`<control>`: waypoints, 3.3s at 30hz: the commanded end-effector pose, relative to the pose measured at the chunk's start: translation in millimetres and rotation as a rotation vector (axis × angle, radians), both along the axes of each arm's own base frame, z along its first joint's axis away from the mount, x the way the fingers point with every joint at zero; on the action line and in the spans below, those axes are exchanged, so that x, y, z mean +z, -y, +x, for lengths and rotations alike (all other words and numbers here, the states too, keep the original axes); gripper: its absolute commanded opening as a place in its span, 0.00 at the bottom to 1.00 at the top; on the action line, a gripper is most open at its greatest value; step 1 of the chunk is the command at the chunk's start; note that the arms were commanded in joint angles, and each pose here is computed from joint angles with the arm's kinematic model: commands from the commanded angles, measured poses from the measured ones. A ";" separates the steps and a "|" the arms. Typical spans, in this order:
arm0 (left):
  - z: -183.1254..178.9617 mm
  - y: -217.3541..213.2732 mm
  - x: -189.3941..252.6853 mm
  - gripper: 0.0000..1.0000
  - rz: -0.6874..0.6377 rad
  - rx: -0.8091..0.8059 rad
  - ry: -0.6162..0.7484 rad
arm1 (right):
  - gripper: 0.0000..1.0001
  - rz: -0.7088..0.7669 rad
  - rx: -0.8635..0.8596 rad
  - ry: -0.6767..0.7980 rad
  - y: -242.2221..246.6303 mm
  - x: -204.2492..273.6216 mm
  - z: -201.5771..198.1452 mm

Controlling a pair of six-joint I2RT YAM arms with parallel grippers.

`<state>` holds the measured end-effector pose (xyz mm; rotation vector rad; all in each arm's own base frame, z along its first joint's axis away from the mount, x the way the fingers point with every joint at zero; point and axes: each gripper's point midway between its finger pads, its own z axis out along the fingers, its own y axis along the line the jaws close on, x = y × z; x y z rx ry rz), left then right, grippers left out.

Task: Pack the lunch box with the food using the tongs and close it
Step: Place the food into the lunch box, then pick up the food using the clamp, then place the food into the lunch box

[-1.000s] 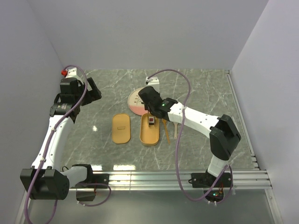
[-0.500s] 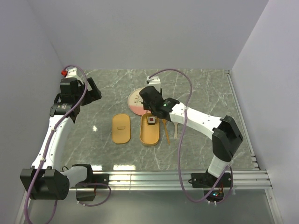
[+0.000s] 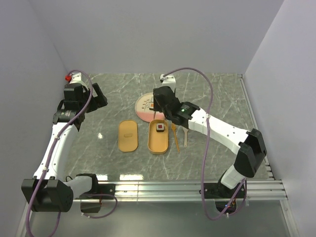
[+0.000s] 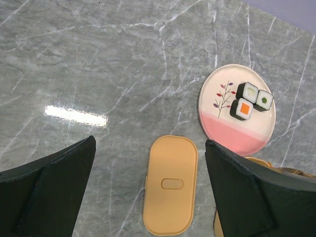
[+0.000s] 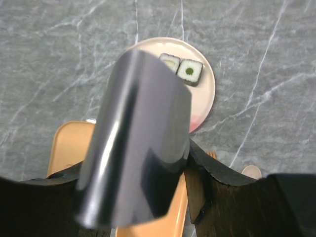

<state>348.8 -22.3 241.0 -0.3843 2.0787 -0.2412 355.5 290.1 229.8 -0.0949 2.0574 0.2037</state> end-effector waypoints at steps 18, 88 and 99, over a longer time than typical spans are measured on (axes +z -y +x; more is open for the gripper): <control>1.9 -4.0 12.1 0.99 0.029 0.008 0.046 | 0.56 -0.006 -0.028 0.140 -49.7 38.4 98.2; 9.8 -3.6 -3.8 1.00 0.036 0.001 0.004 | 0.24 -0.013 -0.051 0.107 -31.9 19.6 126.2; 6.2 -0.9 -0.6 0.99 0.023 -0.005 0.017 | 0.22 0.004 -0.052 0.100 -4.7 33.2 82.7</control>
